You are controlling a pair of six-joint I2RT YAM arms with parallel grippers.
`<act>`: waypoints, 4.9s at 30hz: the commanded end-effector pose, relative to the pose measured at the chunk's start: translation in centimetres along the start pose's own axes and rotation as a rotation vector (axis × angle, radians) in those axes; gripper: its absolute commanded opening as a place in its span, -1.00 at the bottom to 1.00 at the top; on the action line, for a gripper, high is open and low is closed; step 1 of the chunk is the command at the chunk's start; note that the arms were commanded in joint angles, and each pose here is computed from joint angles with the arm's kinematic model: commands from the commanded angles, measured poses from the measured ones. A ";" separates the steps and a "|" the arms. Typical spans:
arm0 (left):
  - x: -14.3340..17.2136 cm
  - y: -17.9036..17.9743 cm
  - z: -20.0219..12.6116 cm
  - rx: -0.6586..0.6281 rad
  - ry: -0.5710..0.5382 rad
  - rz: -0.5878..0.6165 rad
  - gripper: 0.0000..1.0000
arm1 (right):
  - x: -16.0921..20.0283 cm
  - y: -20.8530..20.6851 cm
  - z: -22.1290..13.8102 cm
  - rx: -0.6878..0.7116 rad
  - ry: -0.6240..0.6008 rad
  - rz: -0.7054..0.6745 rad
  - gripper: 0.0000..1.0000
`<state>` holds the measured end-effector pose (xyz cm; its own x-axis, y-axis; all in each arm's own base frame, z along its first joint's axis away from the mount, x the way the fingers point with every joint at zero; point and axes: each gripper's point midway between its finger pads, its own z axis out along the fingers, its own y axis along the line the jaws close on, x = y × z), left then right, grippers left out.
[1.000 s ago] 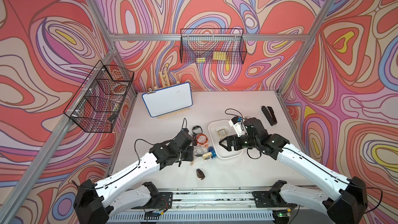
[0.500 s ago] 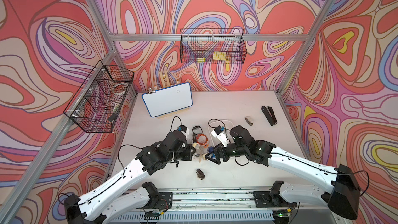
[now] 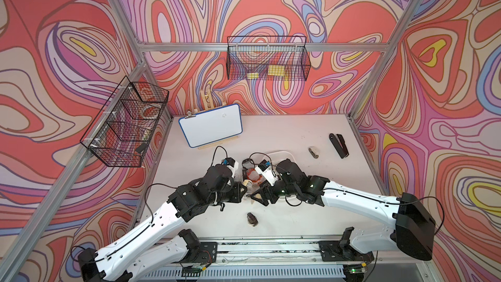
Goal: Put the watch into the storage box
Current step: Pick up the watch at the center of the board, then place the watch in the storage box, then pick up the watch at the center of the board.
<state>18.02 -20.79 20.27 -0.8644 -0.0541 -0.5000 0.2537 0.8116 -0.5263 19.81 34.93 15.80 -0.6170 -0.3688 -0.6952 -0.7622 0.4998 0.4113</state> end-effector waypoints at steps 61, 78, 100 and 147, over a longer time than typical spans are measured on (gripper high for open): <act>-1.5 4.2 -4.3 -0.216 -0.150 -0.005 0.99 | 0.3 -16.3 -6.4 0.651 0.221 0.292 -1.00; -0.6 4.9 -3.3 -0.225 -0.123 -0.001 1.00 | 2.5 -22.2 -6.4 0.727 0.302 0.390 -1.00; -0.1 5.5 -2.8 -0.239 -0.116 0.008 0.99 | 3.9 -25.9 -4.1 0.726 0.342 0.511 -0.82; 1.2 5.4 0.5 -0.194 -0.054 0.038 1.00 | -2.9 -16.8 -13.6 0.578 -0.136 0.354 0.31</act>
<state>18.20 -15.87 16.96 -0.8305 -0.0762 -0.5518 0.1594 0.9167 -0.3665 31.90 16.99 16.47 -0.8119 -0.0387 -0.5825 -0.2285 0.9393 0.2559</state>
